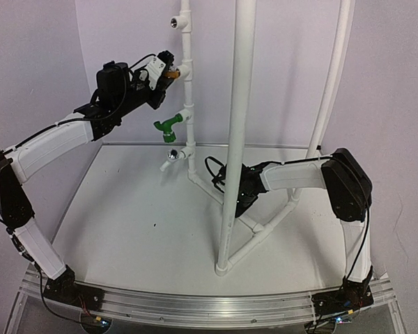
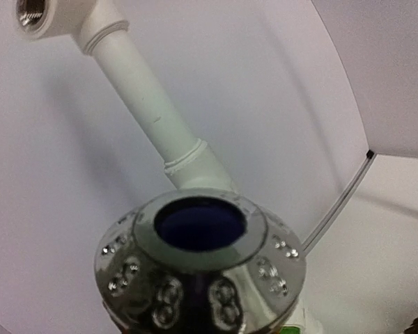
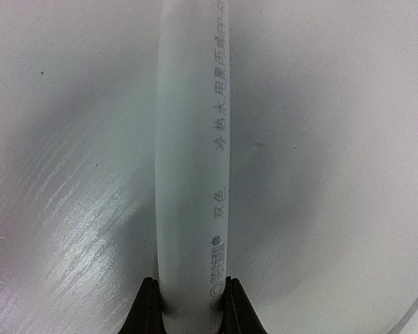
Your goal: Install the water faucets
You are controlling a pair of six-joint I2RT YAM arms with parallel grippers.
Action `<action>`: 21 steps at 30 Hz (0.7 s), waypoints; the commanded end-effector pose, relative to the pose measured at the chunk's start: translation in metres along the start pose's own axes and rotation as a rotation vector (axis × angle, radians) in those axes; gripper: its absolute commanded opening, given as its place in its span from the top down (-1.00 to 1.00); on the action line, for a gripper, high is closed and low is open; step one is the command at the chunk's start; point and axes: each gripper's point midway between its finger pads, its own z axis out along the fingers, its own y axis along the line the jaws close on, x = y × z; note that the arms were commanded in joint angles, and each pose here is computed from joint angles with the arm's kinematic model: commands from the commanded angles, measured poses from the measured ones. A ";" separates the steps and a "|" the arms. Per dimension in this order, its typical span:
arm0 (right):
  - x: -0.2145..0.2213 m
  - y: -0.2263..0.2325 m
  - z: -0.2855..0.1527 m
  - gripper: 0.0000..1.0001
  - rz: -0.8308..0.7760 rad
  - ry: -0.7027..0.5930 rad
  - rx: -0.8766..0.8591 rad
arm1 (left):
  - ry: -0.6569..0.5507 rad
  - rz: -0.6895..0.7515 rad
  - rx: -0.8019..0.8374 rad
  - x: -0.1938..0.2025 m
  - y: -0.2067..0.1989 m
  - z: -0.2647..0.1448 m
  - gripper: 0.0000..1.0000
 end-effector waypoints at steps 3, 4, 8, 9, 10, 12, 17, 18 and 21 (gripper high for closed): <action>0.000 0.040 0.003 1.00 -0.112 -0.018 -0.100 | -0.084 0.289 0.243 -0.010 -0.071 -0.009 0.99; 0.000 0.040 0.003 1.00 -0.112 -0.018 -0.100 | -0.084 0.299 0.240 -0.011 -0.070 -0.009 0.99; 0.000 0.041 0.003 1.00 -0.113 -0.018 -0.102 | -0.085 0.339 0.235 -0.013 -0.067 -0.010 0.99; -0.001 0.041 0.003 1.00 -0.112 -0.019 -0.103 | -0.087 0.341 0.231 -0.014 -0.065 -0.010 0.98; -0.002 0.041 0.003 1.00 -0.111 -0.021 -0.104 | -0.086 0.344 0.228 -0.015 -0.064 -0.010 0.96; -0.003 0.041 0.003 1.00 -0.110 -0.024 -0.103 | -0.081 0.347 0.222 -0.014 -0.062 -0.010 0.91; -0.003 0.041 0.003 1.00 -0.112 -0.023 -0.100 | -0.093 0.276 0.170 -0.021 -0.051 -0.011 0.91; -0.002 0.041 0.003 1.00 -0.112 -0.022 -0.100 | -0.099 0.251 0.157 -0.024 -0.048 -0.012 0.91; -0.001 0.040 0.003 1.00 -0.111 -0.020 -0.099 | -0.104 0.201 0.154 -0.027 -0.046 -0.015 0.92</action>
